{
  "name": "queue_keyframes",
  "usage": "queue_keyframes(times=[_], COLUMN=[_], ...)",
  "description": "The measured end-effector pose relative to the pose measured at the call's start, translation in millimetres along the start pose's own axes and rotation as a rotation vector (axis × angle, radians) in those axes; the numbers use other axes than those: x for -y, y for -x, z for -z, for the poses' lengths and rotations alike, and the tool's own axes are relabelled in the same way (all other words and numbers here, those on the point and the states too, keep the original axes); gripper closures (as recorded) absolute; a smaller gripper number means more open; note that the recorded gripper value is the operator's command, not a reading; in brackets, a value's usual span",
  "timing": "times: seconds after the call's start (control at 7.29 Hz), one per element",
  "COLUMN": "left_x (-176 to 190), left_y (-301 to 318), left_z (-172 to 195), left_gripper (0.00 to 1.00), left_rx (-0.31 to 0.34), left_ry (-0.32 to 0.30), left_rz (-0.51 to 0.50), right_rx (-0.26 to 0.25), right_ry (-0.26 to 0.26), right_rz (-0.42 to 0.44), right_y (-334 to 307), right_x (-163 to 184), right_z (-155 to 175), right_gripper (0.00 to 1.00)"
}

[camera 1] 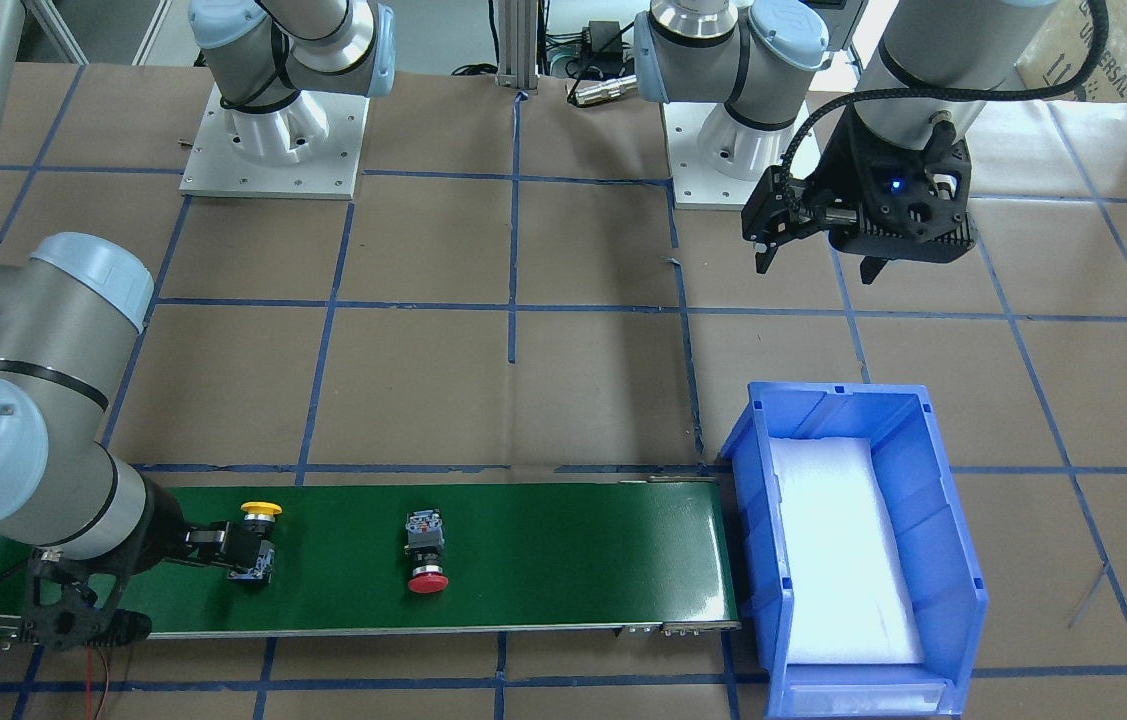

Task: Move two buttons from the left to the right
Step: 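Lower the right gripper onto the yellow button on the conveyor and grasp it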

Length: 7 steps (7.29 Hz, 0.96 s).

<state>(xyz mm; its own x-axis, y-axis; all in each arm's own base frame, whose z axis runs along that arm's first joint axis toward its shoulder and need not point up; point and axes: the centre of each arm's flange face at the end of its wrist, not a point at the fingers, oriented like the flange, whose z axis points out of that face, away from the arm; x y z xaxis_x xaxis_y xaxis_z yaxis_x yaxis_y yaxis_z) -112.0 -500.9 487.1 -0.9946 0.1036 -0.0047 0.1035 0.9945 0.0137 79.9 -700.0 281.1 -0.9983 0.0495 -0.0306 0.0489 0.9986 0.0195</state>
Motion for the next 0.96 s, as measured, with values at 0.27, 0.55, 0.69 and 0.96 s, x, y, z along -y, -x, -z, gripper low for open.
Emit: queue_keyframes(times=[0.27,0.55,0.69,0.96], left_x=[0,0,0,0], left_y=[0,0,0,0], left_z=[0,0,0,0], left_gripper=[0.0,0.0,0.0,0.0], left_rx=[0.0,0.0,0.0,0.0], left_ry=[0.0,0.0,0.0,0.0], left_rz=[0.0,0.0,0.0,0.0], right_rx=[-0.004,-0.007,-0.008,-0.008], right_ry=[0.033,0.045,0.055,0.075], right_rz=[0.0,0.002,0.001,-0.001], right_y=[9,12,12,10], right_x=[3,5,4,3], right_z=[-22,-32,-33,-28], right_gripper=[0.21,0.76,0.83,0.92])
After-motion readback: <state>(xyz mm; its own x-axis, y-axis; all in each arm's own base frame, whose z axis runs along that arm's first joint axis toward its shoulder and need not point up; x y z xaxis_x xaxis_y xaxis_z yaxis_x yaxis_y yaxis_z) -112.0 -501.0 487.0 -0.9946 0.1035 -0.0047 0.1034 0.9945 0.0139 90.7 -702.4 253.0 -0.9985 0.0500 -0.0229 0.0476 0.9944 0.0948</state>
